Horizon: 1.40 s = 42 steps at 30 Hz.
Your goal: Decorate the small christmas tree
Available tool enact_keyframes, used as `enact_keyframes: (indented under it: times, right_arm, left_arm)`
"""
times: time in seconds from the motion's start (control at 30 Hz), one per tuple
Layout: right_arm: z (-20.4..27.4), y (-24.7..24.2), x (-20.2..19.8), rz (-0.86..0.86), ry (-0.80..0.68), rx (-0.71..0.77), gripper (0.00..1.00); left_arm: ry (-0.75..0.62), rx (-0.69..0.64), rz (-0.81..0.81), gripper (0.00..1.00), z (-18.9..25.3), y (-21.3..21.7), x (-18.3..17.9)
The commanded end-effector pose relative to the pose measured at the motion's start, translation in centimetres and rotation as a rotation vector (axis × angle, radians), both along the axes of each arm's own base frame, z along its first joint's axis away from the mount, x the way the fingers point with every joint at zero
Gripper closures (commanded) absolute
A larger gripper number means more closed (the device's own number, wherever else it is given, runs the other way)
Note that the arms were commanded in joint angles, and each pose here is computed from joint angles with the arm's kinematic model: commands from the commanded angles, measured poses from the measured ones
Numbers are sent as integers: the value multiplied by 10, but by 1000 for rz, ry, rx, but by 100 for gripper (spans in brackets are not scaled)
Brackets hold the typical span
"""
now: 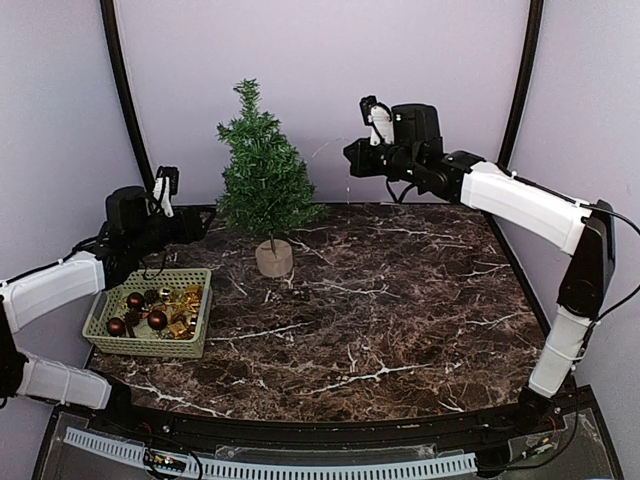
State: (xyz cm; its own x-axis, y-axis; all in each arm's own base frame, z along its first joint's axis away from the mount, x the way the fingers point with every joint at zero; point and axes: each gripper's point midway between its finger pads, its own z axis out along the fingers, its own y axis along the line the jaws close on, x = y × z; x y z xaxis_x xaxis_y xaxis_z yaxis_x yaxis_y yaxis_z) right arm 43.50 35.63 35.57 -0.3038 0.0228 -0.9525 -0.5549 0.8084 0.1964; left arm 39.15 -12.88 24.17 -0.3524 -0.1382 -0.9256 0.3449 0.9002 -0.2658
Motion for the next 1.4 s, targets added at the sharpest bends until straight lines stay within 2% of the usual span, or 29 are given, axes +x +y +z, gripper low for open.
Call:
enact_keyframes:
  times: [0.0, 0.1, 0.23, 0.43, 0.77, 0.93, 1.03, 1.1, 1.13, 1.17, 1.37]
  right_arm:
    - [16, -1, -6, 14, -30, 57, 100]
    - [16, -4, -8, 11, -28, 63, 100]
    - [18, -8, -14, 9, -26, 78, 100]
    - [17, -14, -17, -3, -25, 76, 100]
    - [13, -15, -17, -8, -21, 69, 100]
    - [13, -17, -18, -17, -23, 68, 100]
    - [16, -20, -20, -22, -27, 71, 100]
    - [17, -22, -22, -25, -28, 70, 100]
    - [19, -24, -23, -27, -28, 71, 100]
    - [21, -25, -26, -26, -28, 73, 100]
    - [32, -36, -52, -10, -36, 47, 100]
  left_arm:
    - [23, -53, -29, 28, 8, -39, -39]
    - [39, -123, -81, 27, 16, -62, -51]
    - [69, -106, -82, 28, 9, -78, -44]
    - [71, -117, -145, 47, 7, -101, -36]
    - [100, -79, -142, 45, -2, -112, -22]
    - [125, -54, -128, 68, -8, -111, -18]
    - [135, -38, -120, 74, -11, -110, -19]
    - [139, -30, -121, 85, -12, -109, -20]
    - [140, -29, -125, 94, -12, -109, -21]
    - [141, -29, -133, 98, -10, -109, -23]
    - [117, -20, -121, 100, 1, -94, -41]
